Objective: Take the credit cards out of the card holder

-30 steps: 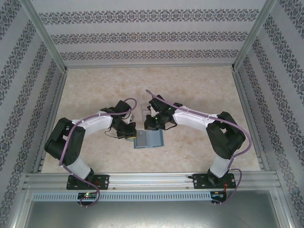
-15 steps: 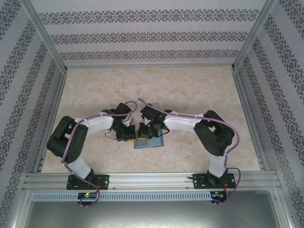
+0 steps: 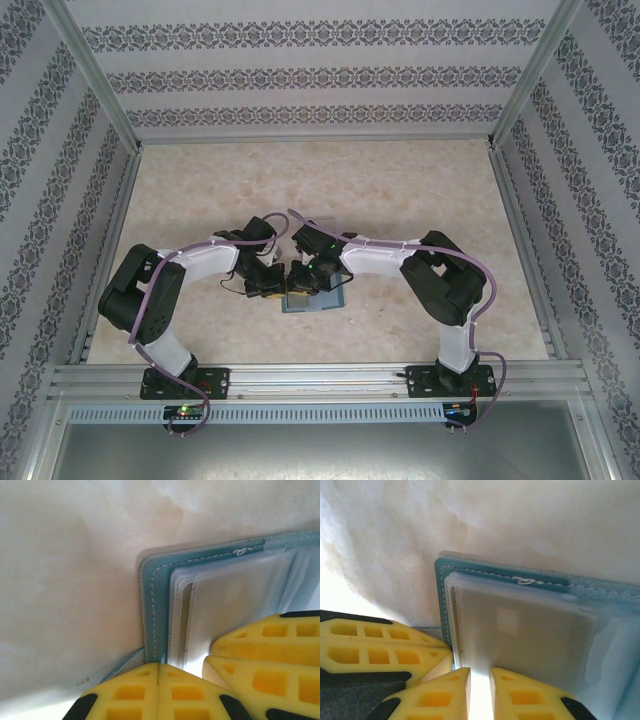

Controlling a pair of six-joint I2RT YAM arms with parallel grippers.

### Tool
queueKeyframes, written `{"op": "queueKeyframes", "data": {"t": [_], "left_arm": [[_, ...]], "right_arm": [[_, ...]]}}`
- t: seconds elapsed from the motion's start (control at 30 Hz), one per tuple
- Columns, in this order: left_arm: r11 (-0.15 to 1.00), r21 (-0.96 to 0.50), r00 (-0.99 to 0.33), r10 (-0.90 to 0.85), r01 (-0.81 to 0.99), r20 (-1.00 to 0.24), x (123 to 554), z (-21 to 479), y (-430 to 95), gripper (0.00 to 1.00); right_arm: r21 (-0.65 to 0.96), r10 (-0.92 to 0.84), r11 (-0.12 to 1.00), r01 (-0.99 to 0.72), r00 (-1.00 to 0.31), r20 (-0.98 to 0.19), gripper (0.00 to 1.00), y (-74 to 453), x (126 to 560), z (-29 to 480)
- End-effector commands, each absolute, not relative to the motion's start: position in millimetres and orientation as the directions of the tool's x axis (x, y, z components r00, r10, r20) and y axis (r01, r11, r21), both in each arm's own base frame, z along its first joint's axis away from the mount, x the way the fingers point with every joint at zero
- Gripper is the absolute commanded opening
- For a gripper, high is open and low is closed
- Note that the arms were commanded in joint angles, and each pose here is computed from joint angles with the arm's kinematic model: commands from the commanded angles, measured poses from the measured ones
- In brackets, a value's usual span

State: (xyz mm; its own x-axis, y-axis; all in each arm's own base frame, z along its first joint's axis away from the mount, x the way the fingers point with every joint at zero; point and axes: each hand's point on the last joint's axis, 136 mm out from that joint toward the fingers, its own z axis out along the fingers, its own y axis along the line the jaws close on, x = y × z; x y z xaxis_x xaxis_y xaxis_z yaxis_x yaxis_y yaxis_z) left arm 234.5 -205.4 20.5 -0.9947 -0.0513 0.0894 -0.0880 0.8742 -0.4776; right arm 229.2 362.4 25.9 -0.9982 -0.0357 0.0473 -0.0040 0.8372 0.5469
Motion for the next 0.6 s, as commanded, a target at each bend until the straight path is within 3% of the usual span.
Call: {"op": "queueKeyframes", "data": {"t": [0.0,0.57], "left_arm": [[0.888,-0.454,-0.993,-0.028,-0.079,0.118,223,10,-201,0.0],[0.887,-0.455,-0.994,-0.03,-0.076,0.107,223,15,-201,0.0]], "right_arm": [[0.413,-0.043,0.911,-0.014,-0.997,0.063,0.21,342,221,7],[0.269,-0.097,0.959,-0.09,-0.995,0.014,0.41,327,222,20]]}}
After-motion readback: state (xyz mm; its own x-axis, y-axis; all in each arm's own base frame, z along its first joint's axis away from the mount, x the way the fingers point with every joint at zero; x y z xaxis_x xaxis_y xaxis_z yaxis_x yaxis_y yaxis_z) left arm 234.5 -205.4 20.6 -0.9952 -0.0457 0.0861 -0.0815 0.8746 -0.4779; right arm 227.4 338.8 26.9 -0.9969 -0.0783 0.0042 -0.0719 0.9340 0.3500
